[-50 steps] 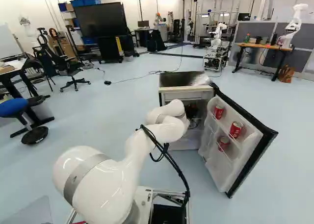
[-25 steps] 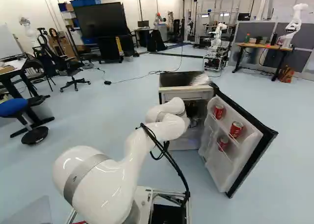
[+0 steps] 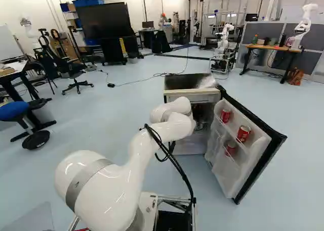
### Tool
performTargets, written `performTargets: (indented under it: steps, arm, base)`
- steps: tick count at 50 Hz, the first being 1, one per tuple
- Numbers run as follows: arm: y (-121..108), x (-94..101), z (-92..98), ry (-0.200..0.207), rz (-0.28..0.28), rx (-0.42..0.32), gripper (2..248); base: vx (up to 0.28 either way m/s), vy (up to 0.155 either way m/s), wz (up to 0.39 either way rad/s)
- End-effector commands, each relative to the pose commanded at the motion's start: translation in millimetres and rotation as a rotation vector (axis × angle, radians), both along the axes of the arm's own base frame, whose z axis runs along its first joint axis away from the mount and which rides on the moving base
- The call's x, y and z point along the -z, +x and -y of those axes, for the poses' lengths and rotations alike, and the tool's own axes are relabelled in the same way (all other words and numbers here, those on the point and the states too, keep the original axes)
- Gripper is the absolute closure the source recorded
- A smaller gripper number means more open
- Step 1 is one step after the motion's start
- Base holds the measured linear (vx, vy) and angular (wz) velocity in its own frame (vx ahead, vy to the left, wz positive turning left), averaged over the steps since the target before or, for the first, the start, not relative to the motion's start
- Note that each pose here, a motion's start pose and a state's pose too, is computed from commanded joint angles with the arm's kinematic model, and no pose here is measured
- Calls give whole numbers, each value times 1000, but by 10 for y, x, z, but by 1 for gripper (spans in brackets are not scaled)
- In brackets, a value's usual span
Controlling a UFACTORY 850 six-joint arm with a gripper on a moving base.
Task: Grab a drink from the fridge
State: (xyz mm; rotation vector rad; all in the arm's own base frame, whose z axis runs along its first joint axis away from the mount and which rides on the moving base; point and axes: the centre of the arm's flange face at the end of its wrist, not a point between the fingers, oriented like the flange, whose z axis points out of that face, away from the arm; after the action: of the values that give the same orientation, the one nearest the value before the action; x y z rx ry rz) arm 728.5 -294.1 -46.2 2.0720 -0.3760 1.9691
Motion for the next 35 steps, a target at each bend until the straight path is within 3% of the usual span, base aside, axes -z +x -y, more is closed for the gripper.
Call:
performTargets:
  steps: [35]
  arm:
    - [-440, -295, -138, 58, -141, 5, 162]
  base:
    - [0, 0, 0]
